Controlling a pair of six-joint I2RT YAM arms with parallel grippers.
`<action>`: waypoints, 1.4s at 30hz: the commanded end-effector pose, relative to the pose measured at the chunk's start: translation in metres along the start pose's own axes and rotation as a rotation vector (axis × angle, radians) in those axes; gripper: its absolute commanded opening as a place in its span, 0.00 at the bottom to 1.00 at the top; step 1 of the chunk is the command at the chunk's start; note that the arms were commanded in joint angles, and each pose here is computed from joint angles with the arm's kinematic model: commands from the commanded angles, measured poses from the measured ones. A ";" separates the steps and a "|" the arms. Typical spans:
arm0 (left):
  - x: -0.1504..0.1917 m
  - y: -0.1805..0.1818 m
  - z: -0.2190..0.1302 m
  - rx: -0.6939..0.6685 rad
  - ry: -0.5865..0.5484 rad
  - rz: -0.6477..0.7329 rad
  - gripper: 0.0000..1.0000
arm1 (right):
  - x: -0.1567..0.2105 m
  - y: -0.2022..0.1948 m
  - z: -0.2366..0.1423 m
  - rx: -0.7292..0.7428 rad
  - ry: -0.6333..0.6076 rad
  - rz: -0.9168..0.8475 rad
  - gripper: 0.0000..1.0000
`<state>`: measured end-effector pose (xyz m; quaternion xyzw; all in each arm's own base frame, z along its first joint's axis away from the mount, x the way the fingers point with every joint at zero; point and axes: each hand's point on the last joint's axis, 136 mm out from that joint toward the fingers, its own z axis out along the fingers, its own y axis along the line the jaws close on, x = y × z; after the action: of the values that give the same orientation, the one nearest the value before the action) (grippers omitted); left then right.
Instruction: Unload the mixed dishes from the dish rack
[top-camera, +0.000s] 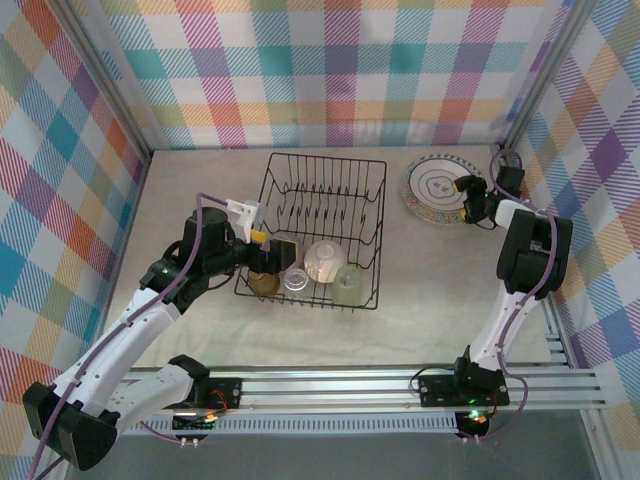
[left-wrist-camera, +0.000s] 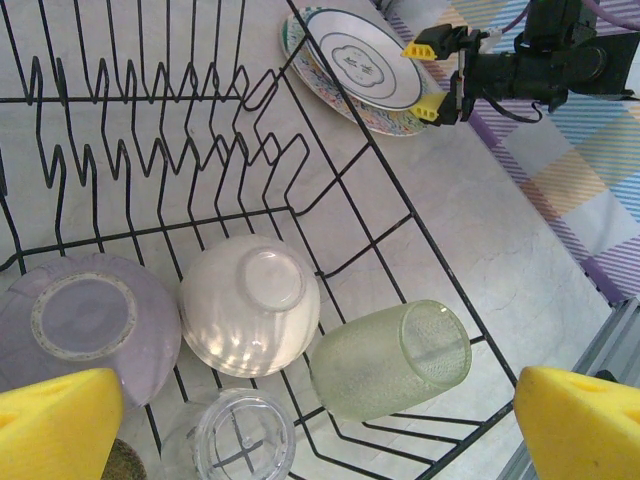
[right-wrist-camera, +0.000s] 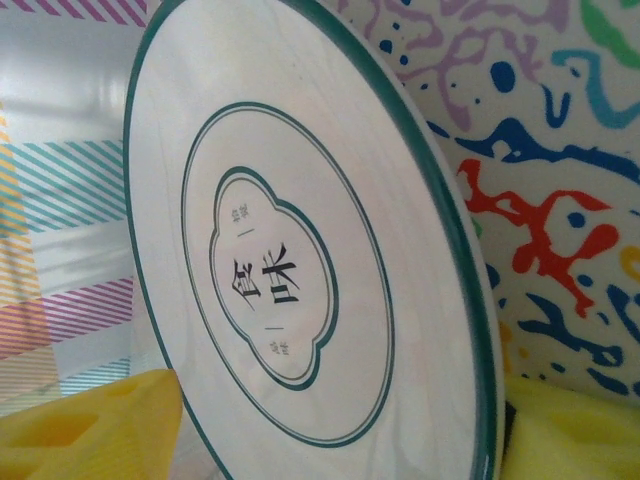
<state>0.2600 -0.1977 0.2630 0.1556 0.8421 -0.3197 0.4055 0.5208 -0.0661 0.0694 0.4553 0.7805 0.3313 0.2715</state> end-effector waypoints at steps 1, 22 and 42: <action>-0.005 -0.001 -0.005 0.010 -0.032 0.026 1.00 | -0.007 0.009 -0.017 0.010 -0.024 -0.022 0.78; -0.003 0.001 -0.004 -0.001 -0.025 0.026 1.00 | 0.003 0.013 -0.039 -0.002 -0.039 -0.021 0.94; -0.002 0.007 -0.003 -0.031 -0.022 0.021 1.00 | 0.082 0.101 -0.142 -0.098 -0.178 -0.409 0.97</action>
<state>0.2608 -0.1967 0.2625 0.1601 0.8419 -0.3136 0.4090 0.4534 -0.0143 0.2029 0.3560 0.7968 0.2895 0.3931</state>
